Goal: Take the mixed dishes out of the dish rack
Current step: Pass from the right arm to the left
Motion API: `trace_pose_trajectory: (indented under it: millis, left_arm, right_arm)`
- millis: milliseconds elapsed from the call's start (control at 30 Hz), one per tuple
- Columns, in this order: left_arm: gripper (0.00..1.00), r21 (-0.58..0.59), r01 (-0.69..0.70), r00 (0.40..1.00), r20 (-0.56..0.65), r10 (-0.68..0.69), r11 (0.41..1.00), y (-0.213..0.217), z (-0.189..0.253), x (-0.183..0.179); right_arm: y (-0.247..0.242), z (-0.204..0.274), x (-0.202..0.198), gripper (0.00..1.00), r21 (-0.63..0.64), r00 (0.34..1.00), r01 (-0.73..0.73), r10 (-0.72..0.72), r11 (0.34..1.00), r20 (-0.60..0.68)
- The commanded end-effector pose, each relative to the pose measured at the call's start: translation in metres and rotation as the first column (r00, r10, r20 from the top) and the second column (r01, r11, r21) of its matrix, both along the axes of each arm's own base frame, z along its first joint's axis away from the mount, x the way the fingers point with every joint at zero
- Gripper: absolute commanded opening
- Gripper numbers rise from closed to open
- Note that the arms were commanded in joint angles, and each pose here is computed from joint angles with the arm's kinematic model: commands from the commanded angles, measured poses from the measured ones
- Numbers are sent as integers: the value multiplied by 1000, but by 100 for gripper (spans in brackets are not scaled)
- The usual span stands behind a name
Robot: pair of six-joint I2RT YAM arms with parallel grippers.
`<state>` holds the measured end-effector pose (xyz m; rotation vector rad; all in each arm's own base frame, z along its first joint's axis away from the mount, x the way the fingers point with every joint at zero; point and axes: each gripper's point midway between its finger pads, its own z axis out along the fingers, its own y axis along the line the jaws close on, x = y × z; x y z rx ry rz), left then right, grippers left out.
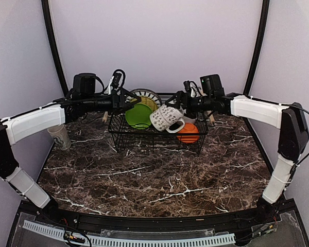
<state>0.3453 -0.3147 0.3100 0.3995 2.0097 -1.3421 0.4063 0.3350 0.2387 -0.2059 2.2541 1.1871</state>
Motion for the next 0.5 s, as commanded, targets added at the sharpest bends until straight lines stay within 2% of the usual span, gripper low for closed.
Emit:
trace_pose_trajectory:
  millis: [0,233,467]
  left_arm:
    - [82,-78,36,999,-12,-37,996,-11,7,-2]
    - [82,-126,38,998,-51,-45,991,-19,0,6]
    - [81,-120,19,996,-80,-28,993,-23,-11,12]
  right_arm:
    - [14,97,-15,0,264,981,-109,61,958,184]
    - [17,112,-26,0,362,980,-151,90,920,179]
    - [16,120,-29,0,423,982,-146,79,894,170]
